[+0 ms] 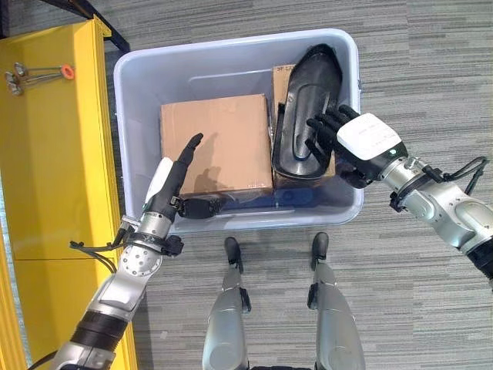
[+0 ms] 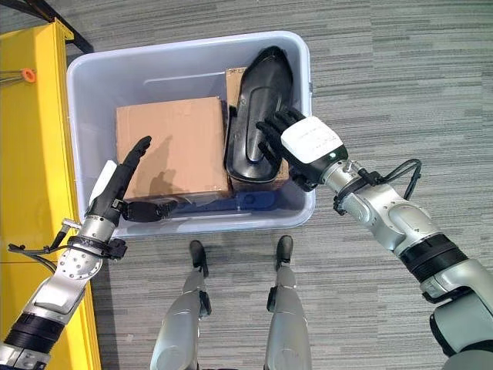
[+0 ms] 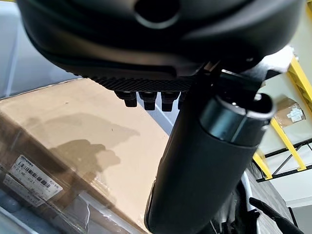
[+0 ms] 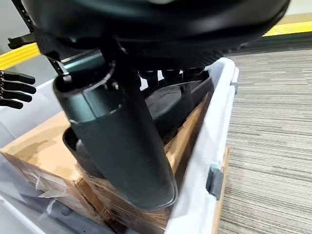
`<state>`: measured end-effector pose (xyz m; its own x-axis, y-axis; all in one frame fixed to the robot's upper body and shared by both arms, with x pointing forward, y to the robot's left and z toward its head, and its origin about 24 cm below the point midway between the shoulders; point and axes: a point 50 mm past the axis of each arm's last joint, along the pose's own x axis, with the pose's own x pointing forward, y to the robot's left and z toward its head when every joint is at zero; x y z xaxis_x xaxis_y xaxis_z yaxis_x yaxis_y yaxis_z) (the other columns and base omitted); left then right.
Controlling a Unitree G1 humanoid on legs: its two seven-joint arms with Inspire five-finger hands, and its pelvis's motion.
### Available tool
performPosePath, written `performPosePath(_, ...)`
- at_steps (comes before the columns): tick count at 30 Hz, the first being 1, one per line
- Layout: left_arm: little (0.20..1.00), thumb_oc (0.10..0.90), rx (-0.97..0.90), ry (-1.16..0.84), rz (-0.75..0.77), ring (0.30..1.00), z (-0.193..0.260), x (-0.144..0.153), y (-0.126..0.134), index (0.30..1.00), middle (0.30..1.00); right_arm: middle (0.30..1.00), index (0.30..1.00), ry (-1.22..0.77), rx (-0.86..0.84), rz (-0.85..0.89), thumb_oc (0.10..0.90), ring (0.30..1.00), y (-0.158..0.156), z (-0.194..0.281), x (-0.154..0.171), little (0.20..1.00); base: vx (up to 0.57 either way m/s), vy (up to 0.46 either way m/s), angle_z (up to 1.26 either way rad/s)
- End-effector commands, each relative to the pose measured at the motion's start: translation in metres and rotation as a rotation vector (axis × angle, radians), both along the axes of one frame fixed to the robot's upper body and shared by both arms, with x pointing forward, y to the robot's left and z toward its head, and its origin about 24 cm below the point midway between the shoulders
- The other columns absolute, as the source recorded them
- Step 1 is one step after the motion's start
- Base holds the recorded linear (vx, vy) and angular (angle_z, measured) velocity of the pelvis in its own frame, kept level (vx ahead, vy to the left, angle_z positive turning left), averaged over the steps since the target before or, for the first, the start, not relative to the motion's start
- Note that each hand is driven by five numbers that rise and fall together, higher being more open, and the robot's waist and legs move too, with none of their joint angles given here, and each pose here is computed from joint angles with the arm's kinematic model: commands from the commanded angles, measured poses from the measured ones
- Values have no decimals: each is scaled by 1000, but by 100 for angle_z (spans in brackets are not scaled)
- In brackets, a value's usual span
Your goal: Move parts from the plastic box to the shelf.
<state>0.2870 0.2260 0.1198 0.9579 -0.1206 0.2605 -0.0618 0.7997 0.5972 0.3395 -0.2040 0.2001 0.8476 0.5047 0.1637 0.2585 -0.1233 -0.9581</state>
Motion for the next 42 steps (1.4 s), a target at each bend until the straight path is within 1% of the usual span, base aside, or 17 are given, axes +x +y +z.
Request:
performPosePath(1, 1000, 900, 27, -225, -53, 1000, 45, -7, 3, 1000, 1000, 1000, 1000, -148, 49, 177, 900, 1000, 29, 47, -12, 1000, 0, 0, 0)
performPosePath(3, 1000, 900, 22, -228, -55, 1000, 45, -7, 2, 1000, 1000, 1000, 1000, -154, 28, 205, 900, 1000, 37, 46, -12, 1000, 0, 0, 0)
performPosePath(6, 1000, 900, 24, -227, -57, 1000, 45, -7, 2, 1000, 1000, 1000, 1000, -163, 32, 211, 900, 1000, 42, 47, -12, 1000, 0, 0, 0)
performPosePath(13, 1000, 900, 23, -226, -60, 1000, 44, -8, 2, 1000, 1000, 1000, 1000, -172, 55, 180, 900, 1000, 42, 52, -9, 1000, 0, 0, 0)
performPosePath(18, 1000, 900, 24, -224, -59, 1000, 44, -7, 2, 1000, 1000, 1000, 1000, -170, 7, 161, 900, 1000, 40, 50, -7, 1000, 0, 0, 0)
performPosePath(22, 1000, 900, 39, -218, -64, 1000, 43, -5, 2, 1000, 1000, 1000, 1000, -188, -37, 106, 900, 1000, 32, 47, -1, 1000, -2, -27, 1)
performPosePath(24, 1000, 900, 38, -217, -62, 1000, 42, -4, 3, 1000, 1000, 1000, 1000, -202, -72, 43, 900, 1000, 19, 49, 7, 1000, -9, -35, 4)
performPosePath(26, 1000, 900, 42, -216, -65, 1000, 43, -4, 4, 1000, 1000, 1000, 1000, -215, -80, 21, 900, 1000, 14, 53, 8, 1000, -4, -12, 2)
performPosePath(27, 1000, 900, 47, -211, -67, 1000, 41, -4, 5, 1000, 1000, 1000, 1000, -226, -129, -8, 900, 1000, 9, 57, 9, 1000, 0, 0, 0)
performPosePath(30, 1000, 900, 51, -214, -72, 1000, 41, -3, 4, 1000, 1000, 1000, 1000, -229, -178, -59, 900, 1000, -1, 57, 13, 1000, 0, -11, 0)
performPosePath(38, 1000, 900, 59, -205, -66, 1000, 41, 1, 5, 1000, 1000, 1000, 1000, -252, -173, -133, 900, 1000, -17, 71, 20, 1000, 0, 0, 0)
performPosePath(42, 1000, 900, 64, -205, -74, 1000, 41, 2, 3, 1000, 1000, 1000, 1000, -270, -210, -164, 900, 1000, -20, 77, 24, 1000, 0, 0, 0)
